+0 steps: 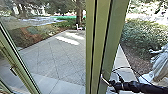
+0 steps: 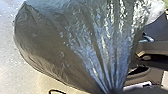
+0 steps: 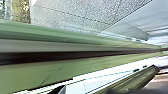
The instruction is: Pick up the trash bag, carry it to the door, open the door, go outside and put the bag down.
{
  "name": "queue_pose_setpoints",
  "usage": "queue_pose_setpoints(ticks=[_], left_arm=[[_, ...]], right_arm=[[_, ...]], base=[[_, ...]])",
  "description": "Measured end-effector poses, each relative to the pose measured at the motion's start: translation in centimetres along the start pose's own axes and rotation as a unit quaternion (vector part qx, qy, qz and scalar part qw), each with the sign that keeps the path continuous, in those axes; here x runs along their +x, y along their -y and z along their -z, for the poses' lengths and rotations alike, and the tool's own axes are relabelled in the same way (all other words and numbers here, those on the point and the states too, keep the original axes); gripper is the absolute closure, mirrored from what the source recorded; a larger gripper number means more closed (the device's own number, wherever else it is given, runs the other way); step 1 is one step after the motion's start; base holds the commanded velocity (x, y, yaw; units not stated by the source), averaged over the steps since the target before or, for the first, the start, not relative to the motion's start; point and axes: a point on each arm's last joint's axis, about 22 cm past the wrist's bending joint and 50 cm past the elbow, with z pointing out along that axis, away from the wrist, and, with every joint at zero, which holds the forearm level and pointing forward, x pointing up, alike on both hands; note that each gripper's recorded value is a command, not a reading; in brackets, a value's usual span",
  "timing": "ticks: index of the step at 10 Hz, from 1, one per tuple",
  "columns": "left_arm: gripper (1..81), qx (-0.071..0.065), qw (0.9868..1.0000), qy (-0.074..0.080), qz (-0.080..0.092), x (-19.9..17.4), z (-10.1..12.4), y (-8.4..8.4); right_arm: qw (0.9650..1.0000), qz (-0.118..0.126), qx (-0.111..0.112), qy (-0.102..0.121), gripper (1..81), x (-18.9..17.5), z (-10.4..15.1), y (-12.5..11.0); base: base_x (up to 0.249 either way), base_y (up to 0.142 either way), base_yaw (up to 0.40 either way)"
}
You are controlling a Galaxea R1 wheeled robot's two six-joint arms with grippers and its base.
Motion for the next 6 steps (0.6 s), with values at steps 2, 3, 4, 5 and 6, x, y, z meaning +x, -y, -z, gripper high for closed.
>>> queue_pose_setpoints(ticks=[2, 3, 4, 5, 6], left_arm=[[81.1, 0.0, 1.0, -0.002, 0.0, 0.4, 0.0, 0.1], [81.1, 0.0, 1.0, -0.001, 0.0, 0.4, 0.0, 0.0], [81.1, 0.0, 1.0, 0.002, 0.0, -0.1, 0.0, 0.0], [81.1, -0.001, 1.0, 0.005, 0.001, -0.5, 0.0, 0.0], [81.1, 0.0, 1.0, 0.004, 0.001, -0.3, 0.0, 0.0]], right_arm=[[0.9999, -0.008, -0.011, -0.009, 1.0, 1.5, 0.8, 0.6], [0.9997, -0.007, -0.005, -0.023, 1.0, 3.3, 1.8, 1.7], [0.9993, -0.005, -0.002, -0.037, 1.0, 5.0, 3.0, 2.8], [0.9987, -0.005, -0.002, -0.05, 1.0, 6.5, 4.2, 3.4], [0.998, -0.006, -0.002, -0.062, 1.0, 8.0, 5.6, 3.7]], base=[[0.0, 0.0, 0.0], [0.0, 0.0, 0.0], [0.0, 0.0, 0.0], [0.0, 0.0, 0.0], [0.0, 0.0, 0.0]])
